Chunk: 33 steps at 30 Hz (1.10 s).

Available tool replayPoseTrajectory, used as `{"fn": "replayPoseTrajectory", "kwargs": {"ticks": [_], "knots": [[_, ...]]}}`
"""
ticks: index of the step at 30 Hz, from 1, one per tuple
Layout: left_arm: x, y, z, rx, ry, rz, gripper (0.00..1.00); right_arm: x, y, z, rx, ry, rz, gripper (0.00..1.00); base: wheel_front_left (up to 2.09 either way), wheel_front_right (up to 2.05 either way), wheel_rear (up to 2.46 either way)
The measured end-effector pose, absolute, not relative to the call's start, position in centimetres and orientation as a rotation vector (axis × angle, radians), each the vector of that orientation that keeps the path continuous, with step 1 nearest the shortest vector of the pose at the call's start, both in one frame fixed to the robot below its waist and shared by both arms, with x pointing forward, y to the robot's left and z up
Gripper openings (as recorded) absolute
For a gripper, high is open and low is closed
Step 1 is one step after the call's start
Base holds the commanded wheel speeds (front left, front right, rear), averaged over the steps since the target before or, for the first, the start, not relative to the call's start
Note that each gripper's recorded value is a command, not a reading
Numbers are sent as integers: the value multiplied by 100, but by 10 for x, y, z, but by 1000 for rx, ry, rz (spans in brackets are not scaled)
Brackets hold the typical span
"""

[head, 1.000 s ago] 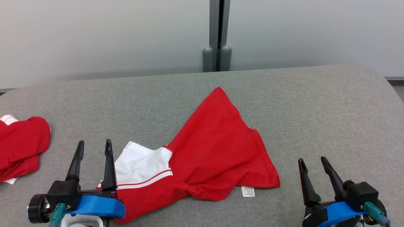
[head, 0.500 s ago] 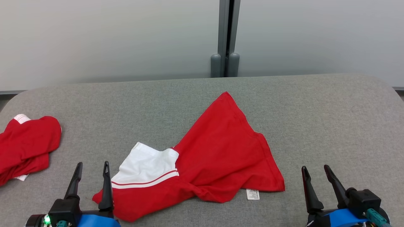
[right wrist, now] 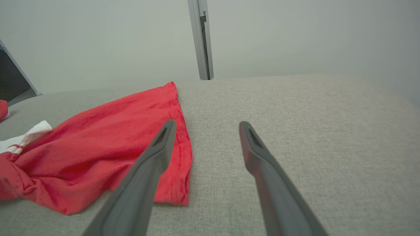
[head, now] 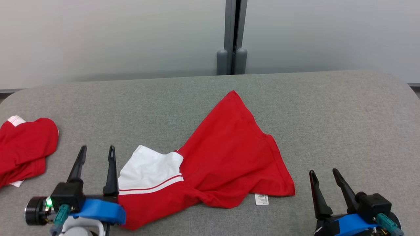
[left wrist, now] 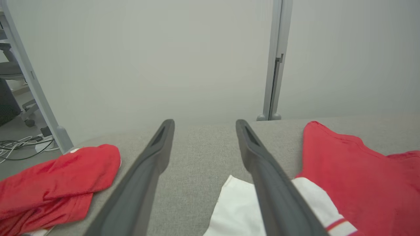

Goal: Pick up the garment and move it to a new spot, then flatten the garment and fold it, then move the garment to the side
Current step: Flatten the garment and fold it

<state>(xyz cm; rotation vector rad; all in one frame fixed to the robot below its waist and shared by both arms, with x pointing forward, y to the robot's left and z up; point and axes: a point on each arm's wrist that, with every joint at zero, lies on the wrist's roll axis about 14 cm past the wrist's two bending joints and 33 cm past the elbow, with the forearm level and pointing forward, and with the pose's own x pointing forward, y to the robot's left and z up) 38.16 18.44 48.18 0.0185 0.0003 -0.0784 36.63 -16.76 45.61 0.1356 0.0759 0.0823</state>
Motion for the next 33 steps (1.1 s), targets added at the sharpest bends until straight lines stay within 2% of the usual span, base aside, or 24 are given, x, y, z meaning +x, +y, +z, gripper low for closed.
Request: {"fn": "replayPoseTrajectory", "kwargs": {"ticks": [8, 14, 22, 28, 33], "knots": [[440, 166, 491, 23, -16, -166, 100, 375, -171, 450, 134, 94, 72, 100, 0, 0, 0], [468, 148, 457, 41, 103, -248, 100, 379, -182, 442, 130, 114, 37, 100, 0, 0, 0], [471, 146, 394, 34, 316, -265, 100, 381, -195, 436, 126, 132, 0, 100, 0, 0, 0], [456, 148, 356, 32, 463, -260, 100, 382, -198, 435, 123, 135, -11, 100, 0, 0, 0], [450, 148, 344, 34, 520, -258, 100, 383, -200, 436, 118, 130, -15, 100, 0, 0, 0]]}}
